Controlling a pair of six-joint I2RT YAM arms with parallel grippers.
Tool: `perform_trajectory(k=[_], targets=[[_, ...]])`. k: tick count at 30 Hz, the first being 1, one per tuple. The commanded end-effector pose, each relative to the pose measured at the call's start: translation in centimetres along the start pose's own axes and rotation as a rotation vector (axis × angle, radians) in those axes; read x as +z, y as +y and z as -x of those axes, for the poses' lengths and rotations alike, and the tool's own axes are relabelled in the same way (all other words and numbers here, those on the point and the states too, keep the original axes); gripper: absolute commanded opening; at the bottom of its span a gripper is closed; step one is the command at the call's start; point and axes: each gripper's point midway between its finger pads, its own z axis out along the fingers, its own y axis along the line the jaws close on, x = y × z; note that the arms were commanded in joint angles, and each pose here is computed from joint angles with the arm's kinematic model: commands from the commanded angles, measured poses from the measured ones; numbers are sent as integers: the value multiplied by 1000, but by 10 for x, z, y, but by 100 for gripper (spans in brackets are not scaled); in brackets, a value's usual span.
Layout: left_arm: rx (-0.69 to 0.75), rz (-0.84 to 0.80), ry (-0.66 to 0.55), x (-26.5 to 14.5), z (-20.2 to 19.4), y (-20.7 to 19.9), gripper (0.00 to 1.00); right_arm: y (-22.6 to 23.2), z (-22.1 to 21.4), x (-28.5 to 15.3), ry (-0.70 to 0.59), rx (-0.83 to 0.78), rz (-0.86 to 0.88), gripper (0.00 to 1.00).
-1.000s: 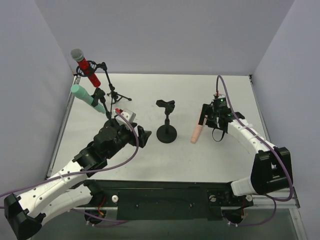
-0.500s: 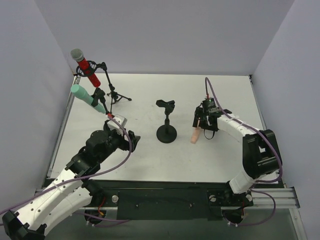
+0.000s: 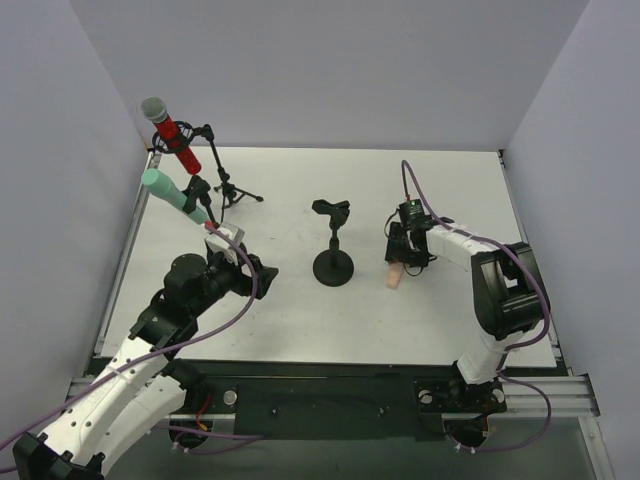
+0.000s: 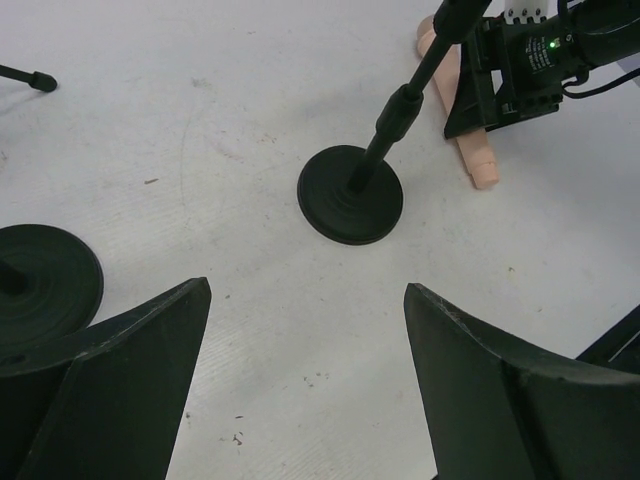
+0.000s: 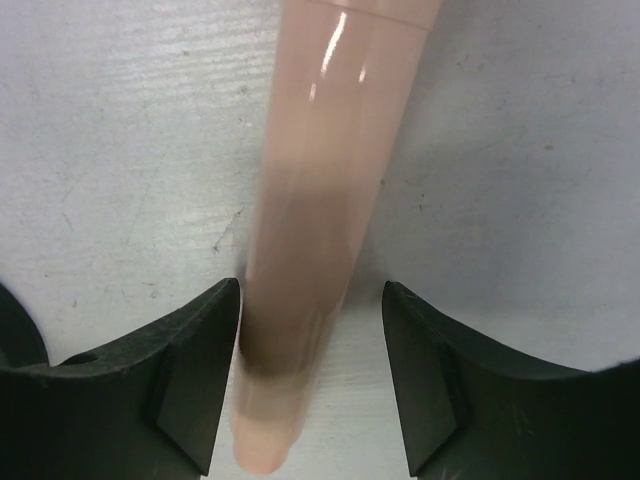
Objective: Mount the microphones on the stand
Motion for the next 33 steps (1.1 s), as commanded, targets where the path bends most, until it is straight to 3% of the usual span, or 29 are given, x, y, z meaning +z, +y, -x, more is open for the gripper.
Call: perform_trajectory(k=[1,2,3,5,7,10,14,16,20,27,33], targets=[[-19,-64,-64,-2,18,-12,90,-6,1,3,36,-9,-29,49],[-21,-87,-71,-3,20,-16,90,-8,-1,5,51,-2,-23,42],[-29,-100,-80,-5,22,-18,91,-1,-3,4,73,5,31,27],[-46,-157,-104,-8,27,-28,93,-3,-3,3,87,19,54,12],[-73,-232,-123,-13,32,-41,95,-4,8,-6,58,19,80,6],[-119,-328,-190,-17,51,-58,97,-1,31,-36,-34,-21,143,4],[-291,-483,-256,-21,84,-86,97,2,56,-88,-139,-147,265,0],[-415,-549,-288,-26,116,-99,97,3,52,-120,-136,-258,386,0],[-499,-675,-341,-27,165,-125,97,23,51,-189,-258,-403,654,0],[-458,-680,-341,12,196,-167,96,47,48,-312,-436,-703,852,0],[-433,-730,-432,30,202,-207,95,83,20,-372,-439,-818,1059,0]])
